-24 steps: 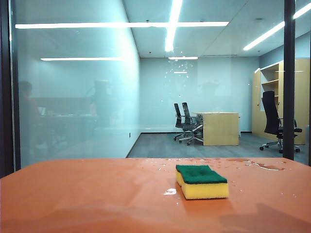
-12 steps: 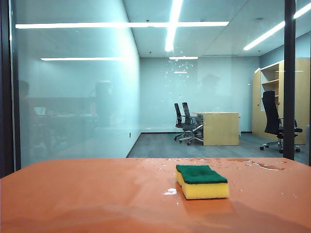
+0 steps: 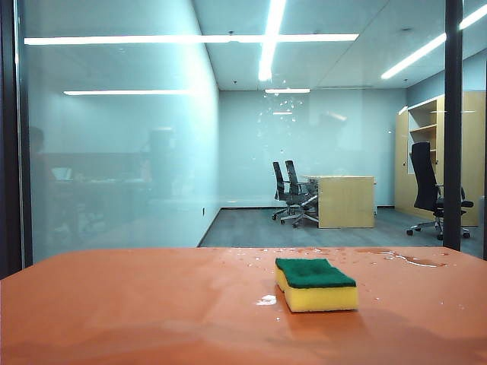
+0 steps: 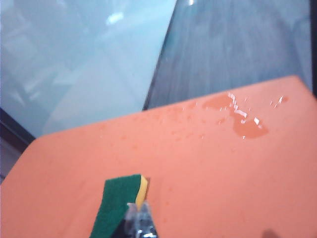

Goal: Pick up the sponge from the table, wipe the water off the glass, and finally place the sponge back on the table.

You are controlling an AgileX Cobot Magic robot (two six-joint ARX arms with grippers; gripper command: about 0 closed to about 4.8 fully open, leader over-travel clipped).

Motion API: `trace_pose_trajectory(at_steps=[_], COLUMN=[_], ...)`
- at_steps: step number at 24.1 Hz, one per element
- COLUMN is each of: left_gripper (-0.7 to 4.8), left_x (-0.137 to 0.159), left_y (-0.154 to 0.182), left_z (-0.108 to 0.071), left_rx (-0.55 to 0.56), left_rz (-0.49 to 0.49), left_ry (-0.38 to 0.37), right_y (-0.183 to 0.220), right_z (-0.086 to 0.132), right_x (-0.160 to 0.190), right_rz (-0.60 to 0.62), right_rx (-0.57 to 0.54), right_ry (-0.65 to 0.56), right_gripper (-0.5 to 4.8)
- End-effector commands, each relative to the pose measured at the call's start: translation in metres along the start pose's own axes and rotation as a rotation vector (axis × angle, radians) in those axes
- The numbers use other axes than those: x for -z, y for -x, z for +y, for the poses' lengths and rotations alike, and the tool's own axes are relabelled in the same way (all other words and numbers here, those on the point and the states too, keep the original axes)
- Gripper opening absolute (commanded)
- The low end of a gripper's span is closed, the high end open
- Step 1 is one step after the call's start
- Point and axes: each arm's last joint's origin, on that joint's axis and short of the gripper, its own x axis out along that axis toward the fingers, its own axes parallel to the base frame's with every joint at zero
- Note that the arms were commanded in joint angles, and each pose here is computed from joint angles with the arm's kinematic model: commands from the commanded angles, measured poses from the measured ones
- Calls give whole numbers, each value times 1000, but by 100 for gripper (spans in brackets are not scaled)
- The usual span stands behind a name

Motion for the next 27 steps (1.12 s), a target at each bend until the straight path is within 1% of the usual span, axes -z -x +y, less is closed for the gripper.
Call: trace_pose_trajectory(at_steps=[1,4,5,6,8,9,12,13,14,15,16,21,22,25,26,27], left_gripper=[-5,-5,-5,-5,-5,-5,-5,-5,-5,-5,-5,-5,-5,-5,-5,-5], left_x=[1,3,3,4,4,4,4,4,4,4,4,4,4,4,4,4], left_y=[0,0,0,0,0,0,0,0,0,0,0,0,0,1,1,1], left_z=[0,0,0,0,0,0,-1,-1,-2,-2,-3,-3,-3,-4,-4,-5], left_rx=[7,7,8,7,7,7,18,42,64,76,85,102,102,139,147,156], left_rz=[13,33,38,47,51,51,51,50,49,49,48,48,48,48,47,47], left_ry=[6,14,16,20,21,21,21,18,12,11,11,12,12,14,14,14], right_y=[-13,-29,-35,-46,-59,-65,-85,-96,-107,-113,-117,-141,-150,-168,-176,-183], right_z=[3,5,6,7,9,9,12,12,13,13,13,12,12,12,14,15], right_x=[-12,-20,-22,-26,-28,-29,-27,-24,-20,-17,-15,-2,3,13,20,25], right_rz=[66,136,158,197,243,264,329,358,389,410,427,518,551,619,653,678], right_rx=[-36,-54,-55,-55,-59,-62,-70,-81,-99,-110,-117,-152,-154,-185,-205,-206], right_ry=[-19,-34,-38,-45,-51,-53,-55,-56,-60,-63,-66,-87,-92,-108,-112,-112], right_gripper=[-9,-3,12,57,101,118,137,203,293,330,339,338,339,339,358,391])
